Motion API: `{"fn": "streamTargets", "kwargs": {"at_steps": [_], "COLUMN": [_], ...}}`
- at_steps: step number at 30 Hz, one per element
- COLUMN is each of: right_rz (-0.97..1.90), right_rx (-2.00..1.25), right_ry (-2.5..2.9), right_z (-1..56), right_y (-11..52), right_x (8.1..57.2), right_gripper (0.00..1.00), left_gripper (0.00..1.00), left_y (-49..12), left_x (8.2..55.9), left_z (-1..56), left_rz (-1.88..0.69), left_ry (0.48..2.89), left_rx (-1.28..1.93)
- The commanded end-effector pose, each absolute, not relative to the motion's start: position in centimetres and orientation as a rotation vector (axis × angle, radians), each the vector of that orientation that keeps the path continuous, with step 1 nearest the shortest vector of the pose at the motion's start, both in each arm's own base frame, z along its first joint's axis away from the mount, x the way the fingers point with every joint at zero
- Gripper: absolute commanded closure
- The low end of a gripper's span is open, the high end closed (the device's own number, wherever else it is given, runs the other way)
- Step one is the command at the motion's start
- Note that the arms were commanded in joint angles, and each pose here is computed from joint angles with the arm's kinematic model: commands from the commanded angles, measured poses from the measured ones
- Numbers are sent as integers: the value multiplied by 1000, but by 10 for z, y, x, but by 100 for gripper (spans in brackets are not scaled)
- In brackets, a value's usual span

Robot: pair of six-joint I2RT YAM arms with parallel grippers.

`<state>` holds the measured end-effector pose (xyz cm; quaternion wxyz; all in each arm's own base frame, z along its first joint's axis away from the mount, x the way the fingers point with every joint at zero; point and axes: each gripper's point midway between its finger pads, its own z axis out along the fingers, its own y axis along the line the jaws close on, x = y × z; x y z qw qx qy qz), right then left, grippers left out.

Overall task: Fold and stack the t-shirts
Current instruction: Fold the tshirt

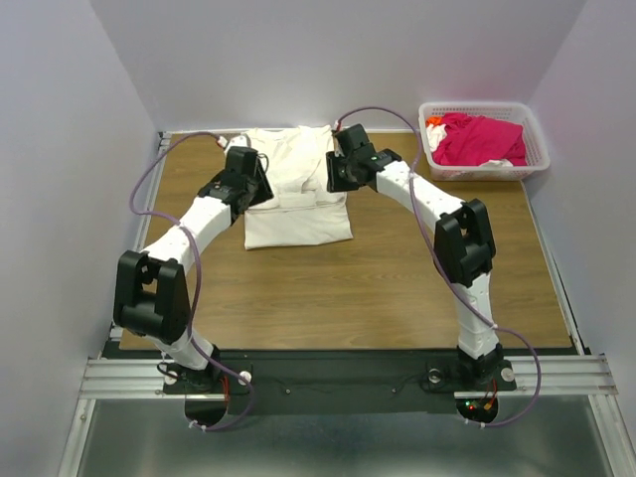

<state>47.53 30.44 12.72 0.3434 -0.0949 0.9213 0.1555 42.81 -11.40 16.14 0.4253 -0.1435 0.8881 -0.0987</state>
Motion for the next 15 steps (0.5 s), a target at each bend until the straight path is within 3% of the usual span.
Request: {"fn": "streamTargets", "kwargs": {"at_steps": [1,6,15], "right_rz": [502,555,554], "right_rx": [-285,-316,-332], "right_ry": [2387,2411,2460], "right_z": [124,107,71], "right_y": [329,346,353], "right_x": [464,460,464], "right_gripper": [65,67,67], "left_gripper": [59,69,73], "left_y": [-129,-131,-121], "left_x": [403,391,363], "left_z": [108,63,18], "left_rz": [-237,-208,-143], "left_ry": [2356,2439,2557], "left_rx": [-353,-356,-386]}}
